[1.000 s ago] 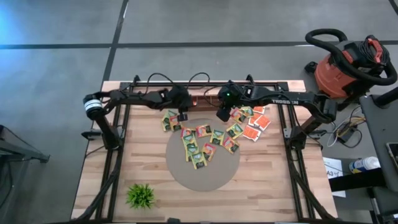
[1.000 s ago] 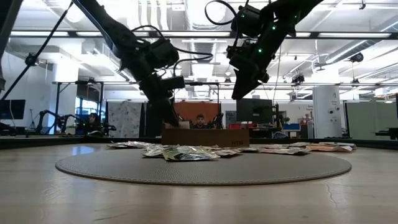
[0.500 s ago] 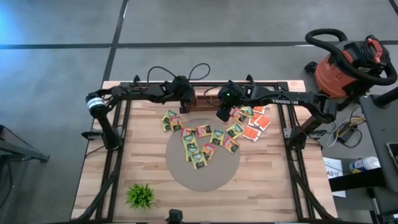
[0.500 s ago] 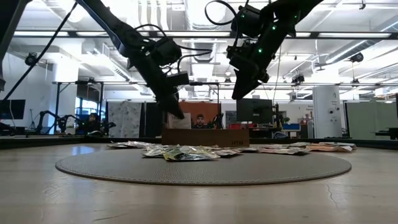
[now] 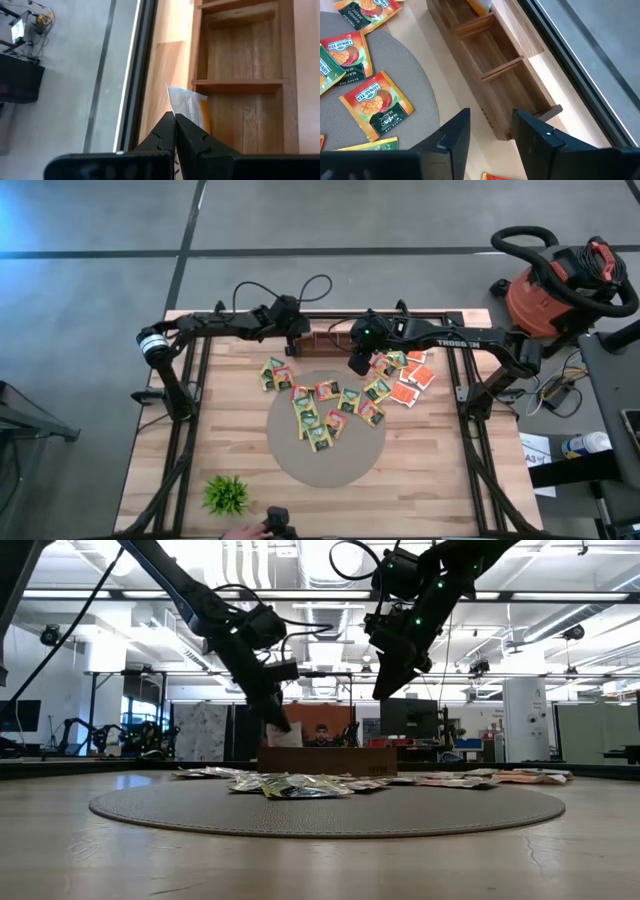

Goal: Pick & Place Tea
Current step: Put the white tea bag into the left section of the wooden organizer

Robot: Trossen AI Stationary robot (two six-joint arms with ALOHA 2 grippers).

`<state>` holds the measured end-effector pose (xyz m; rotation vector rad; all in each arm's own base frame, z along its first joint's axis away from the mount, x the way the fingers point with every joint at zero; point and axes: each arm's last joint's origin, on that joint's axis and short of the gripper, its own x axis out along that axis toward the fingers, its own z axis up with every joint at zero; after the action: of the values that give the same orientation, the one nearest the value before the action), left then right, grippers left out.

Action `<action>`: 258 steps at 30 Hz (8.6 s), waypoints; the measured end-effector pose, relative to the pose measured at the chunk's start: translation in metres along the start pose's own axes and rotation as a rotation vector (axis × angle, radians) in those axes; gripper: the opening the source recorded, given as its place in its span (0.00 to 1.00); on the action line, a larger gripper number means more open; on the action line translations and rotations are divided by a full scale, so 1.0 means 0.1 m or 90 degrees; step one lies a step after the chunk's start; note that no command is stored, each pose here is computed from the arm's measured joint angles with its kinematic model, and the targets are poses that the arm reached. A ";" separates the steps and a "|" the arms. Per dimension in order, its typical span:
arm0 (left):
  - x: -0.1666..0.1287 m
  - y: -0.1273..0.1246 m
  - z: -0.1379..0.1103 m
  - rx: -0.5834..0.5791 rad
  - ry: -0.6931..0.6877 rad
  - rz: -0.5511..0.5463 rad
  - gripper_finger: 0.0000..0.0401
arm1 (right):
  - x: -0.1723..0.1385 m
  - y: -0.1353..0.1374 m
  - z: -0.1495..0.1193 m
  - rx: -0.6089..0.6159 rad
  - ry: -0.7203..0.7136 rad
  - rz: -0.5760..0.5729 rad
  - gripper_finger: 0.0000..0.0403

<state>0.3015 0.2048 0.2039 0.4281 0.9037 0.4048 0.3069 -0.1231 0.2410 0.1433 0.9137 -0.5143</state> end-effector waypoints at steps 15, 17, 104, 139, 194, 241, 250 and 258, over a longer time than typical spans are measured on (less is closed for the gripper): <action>0.01 0.03 0.02 0.024 -0.015 0.023 0.22 | 0.00 0.00 0.00 0.000 0.000 0.001 0.37; 0.03 0.04 0.03 0.027 -0.017 0.041 0.24 | 0.00 0.00 0.00 0.000 -0.001 0.001 0.37; -1.41 -0.28 0.57 -0.318 -0.106 -0.132 0.24 | 0.46 -1.14 -1.27 0.584 0.372 -0.162 0.34; -1.55 -0.27 0.52 -0.326 -0.091 -0.124 0.24 | 0.69 -1.03 -1.02 0.326 0.383 -0.093 0.57; -1.64 -0.08 0.78 -0.373 -0.347 -0.268 0.24 | -0.68 -0.68 0.29 0.300 -0.297 0.655 0.02; -1.58 -0.14 -0.29 -1.187 -0.641 -0.755 0.24 | -1.27 0.25 1.40 -0.291 -0.640 0.051 0.02; -1.70 -0.01 -0.09 -1.131 -0.627 -0.895 0.24 | -1.32 0.55 1.47 -0.402 -0.681 0.039 0.02; -1.74 0.02 -0.03 -1.135 -0.575 -0.956 0.24 | -1.43 0.62 1.49 -0.440 -0.712 0.011 0.02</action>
<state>0.2025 0.1189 0.3179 -1.5710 -0.3900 -0.4677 0.3728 -0.0666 0.4390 -0.7100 -0.0515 -0.1698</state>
